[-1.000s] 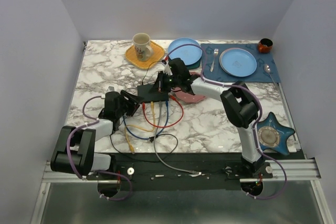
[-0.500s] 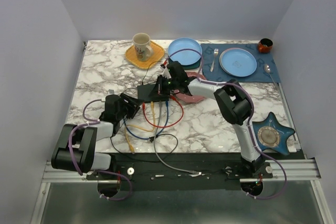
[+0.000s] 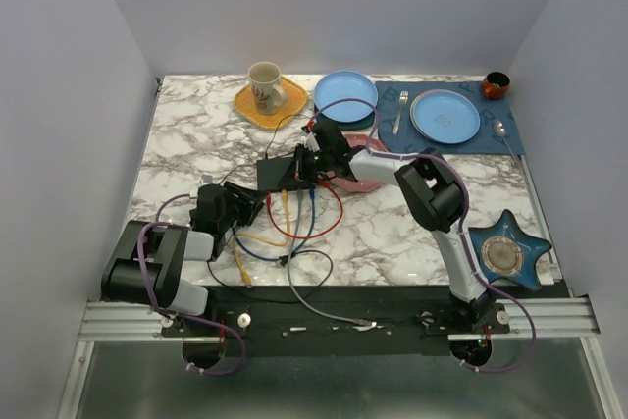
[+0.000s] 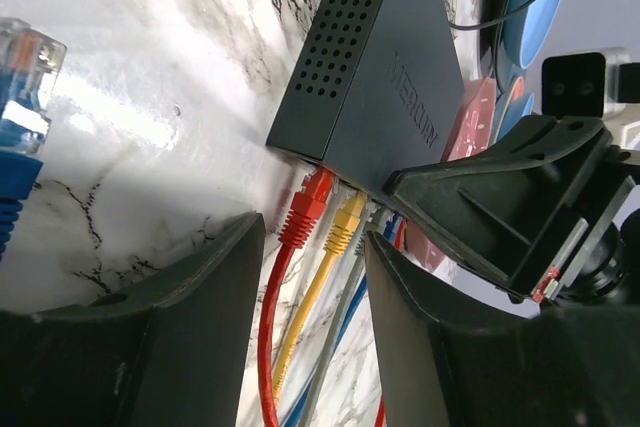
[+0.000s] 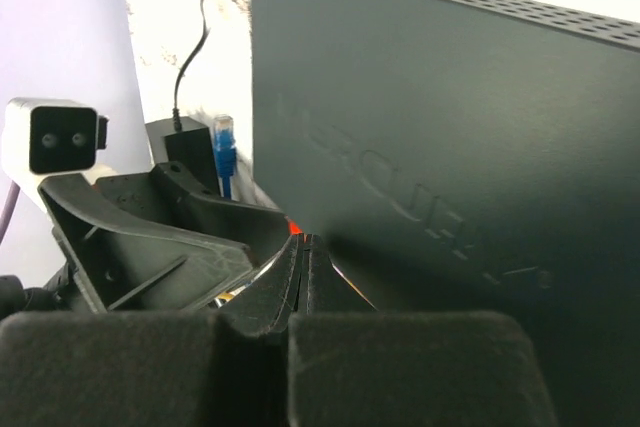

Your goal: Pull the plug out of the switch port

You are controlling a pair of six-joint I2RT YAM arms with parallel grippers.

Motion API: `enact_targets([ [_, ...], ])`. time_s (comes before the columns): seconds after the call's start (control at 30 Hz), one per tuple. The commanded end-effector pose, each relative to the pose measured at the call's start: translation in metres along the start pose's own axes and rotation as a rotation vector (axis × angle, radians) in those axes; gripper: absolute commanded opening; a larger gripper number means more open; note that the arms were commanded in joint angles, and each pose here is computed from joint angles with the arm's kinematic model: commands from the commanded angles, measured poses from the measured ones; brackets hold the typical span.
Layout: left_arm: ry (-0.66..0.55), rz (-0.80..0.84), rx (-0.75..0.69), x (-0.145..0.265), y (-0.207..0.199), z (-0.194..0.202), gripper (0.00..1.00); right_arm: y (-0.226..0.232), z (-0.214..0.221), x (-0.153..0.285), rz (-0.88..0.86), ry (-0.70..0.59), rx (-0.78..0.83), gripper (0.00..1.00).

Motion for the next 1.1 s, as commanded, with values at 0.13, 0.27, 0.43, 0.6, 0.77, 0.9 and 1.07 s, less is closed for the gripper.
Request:
enact_targets([
  [0.13,-0.053,0.006,0.051,-0.008,0.006,-0.006,0.57,-0.017,0.008,-0.009,0.034,0.031,-0.06,0.01],
  [0.27,-0.057,0.025,0.076,-0.012,0.007,-0.006,0.55,-0.021,0.008,-0.01,0.059,0.029,-0.071,0.01],
  [0.43,-0.049,0.044,0.109,-0.015,0.013,-0.001,0.51,-0.024,0.008,-0.01,0.077,0.028,-0.072,0.01],
  [0.6,-0.044,0.042,0.122,-0.017,0.017,0.001,0.5,-0.026,0.008,-0.011,0.085,0.023,-0.072,0.01],
  [0.77,-0.048,0.031,0.128,-0.018,0.019,0.001,0.48,-0.026,0.006,-0.011,0.087,0.015,-0.067,0.01],
  [0.9,-0.058,0.018,0.137,-0.018,0.02,-0.001,0.44,-0.025,0.006,-0.011,0.087,0.013,-0.071,0.01],
  [1.07,-0.073,-0.012,0.129,-0.017,0.023,0.001,0.41,-0.028,0.008,-0.01,0.105,0.023,-0.085,0.01],
])
Point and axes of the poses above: each gripper's point midway between its finger pads, its own x axis back along the fingers, its own y axis along the line the jaws close on, z = x × y, the point moved 5 cm from there along x, back along the fingers, and after that the axes turned 7 degrees about -x, right-handed, at the moved point
